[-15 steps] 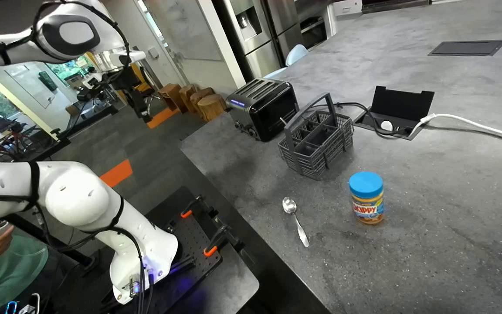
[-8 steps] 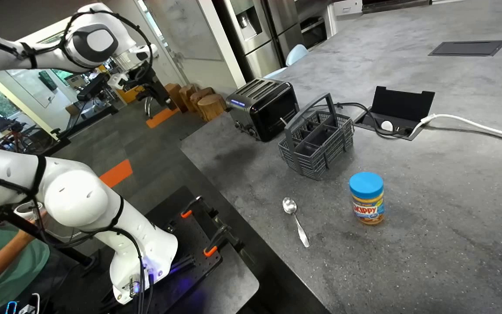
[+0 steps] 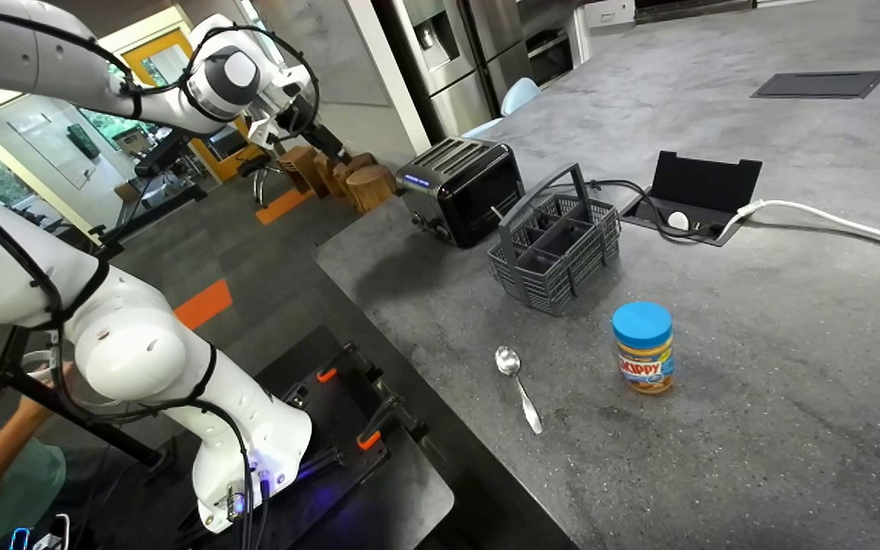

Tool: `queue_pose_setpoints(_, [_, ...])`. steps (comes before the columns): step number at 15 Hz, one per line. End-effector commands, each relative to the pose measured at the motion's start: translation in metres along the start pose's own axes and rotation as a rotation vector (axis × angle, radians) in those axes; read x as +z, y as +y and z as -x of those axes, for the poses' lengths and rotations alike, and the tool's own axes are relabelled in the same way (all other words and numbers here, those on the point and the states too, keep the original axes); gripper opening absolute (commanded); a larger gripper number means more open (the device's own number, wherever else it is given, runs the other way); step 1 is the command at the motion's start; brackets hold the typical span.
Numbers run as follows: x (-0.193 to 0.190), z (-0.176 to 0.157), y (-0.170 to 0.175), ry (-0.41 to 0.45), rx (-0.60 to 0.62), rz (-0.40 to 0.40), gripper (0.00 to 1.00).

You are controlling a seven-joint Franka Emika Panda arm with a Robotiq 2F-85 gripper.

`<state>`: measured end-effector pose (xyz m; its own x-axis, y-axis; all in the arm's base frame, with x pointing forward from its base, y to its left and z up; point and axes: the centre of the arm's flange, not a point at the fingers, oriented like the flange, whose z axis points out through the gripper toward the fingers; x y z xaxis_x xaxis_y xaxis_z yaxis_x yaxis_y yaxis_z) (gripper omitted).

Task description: Push the left lever on the toaster downwards

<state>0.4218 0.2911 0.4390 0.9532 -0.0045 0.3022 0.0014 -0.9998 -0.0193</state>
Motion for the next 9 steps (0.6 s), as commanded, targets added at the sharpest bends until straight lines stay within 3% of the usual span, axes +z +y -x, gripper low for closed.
queue_pose_setpoints(1, [0.004,-0.003,-0.005,-0.006,-0.003,-0.008,1.0])
queue_pose_setpoints(6, [0.007,-0.003,-0.016,-0.016,-0.018,-0.022,1.0])
queue_pose_setpoints(8, [0.018,-0.015,-0.024,-0.018,0.032,-0.002,1.0])
queue_pose_setpoints(9, [0.025,-0.022,-0.029,-0.019,0.052,0.011,0.75])
